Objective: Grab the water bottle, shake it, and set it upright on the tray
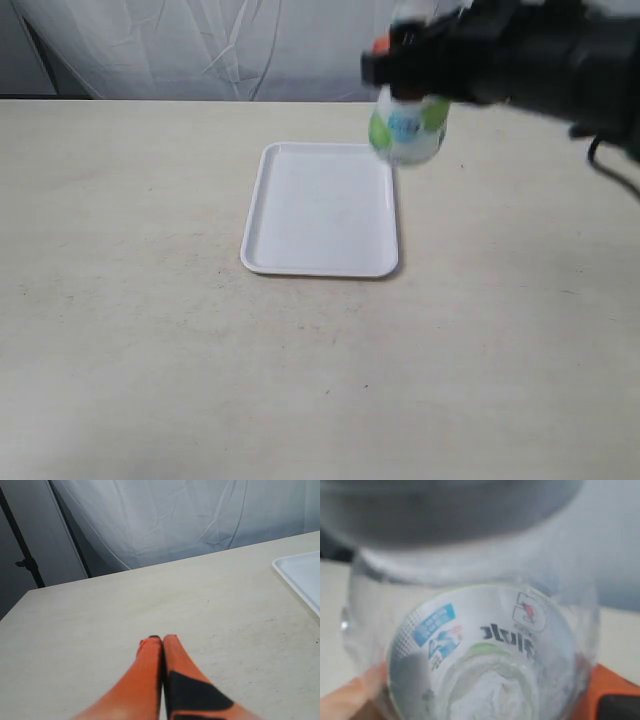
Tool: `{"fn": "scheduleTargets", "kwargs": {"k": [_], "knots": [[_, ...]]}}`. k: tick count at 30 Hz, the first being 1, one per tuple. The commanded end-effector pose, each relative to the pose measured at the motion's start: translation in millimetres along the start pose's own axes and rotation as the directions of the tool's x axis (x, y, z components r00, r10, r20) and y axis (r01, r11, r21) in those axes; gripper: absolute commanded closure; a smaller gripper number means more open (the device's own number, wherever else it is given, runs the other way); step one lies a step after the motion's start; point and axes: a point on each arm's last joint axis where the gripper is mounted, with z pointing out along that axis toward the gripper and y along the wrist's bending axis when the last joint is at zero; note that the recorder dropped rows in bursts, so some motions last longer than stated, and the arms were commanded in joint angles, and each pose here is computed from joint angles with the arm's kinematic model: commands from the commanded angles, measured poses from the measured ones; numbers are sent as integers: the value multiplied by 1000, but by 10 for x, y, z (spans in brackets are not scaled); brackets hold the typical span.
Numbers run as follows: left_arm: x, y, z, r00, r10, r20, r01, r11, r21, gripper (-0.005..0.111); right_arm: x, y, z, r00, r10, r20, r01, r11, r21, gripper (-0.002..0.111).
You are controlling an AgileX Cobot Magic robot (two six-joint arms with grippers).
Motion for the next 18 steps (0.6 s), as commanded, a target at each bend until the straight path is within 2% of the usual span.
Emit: {"fn": "scheduleTargets", "kwargs": {"k": [1, 3, 6, 9, 11, 15, 18], "knots": [[12, -3, 0, 1000, -4, -1, 4, 1000, 1, 106, -328, -65, -309, 991, -18, 134, 15, 1000, 24, 109], [12, -3, 0, 1000, -4, -1, 4, 1000, 1, 106, -97, -83, -184, 998, -37, 53, 35, 998, 47, 109], [12, -3, 0, 1000, -4, -1, 4, 1000, 1, 106, 492, -43, 106, 987, -55, -151, 56, 998, 1, 109], [12, -3, 0, 1000, -4, -1, 4, 1000, 1, 106, 715, -67, 225, 970, -70, -233, 78, 997, 27, 109], [12, -3, 0, 1000, -4, -1, 4, 1000, 1, 106, 582, -70, 171, 980, -61, -187, 69, 997, 35, 109], [12, -3, 0, 1000, -4, -1, 4, 1000, 1, 106, 67, -20, -135, 1000, -22, 6, 23, 999, -32, 109], [12, -3, 0, 1000, -4, -1, 4, 1000, 1, 106, -93, -88, -211, 998, -9, 57, 7, 999, 43, 109]]}}
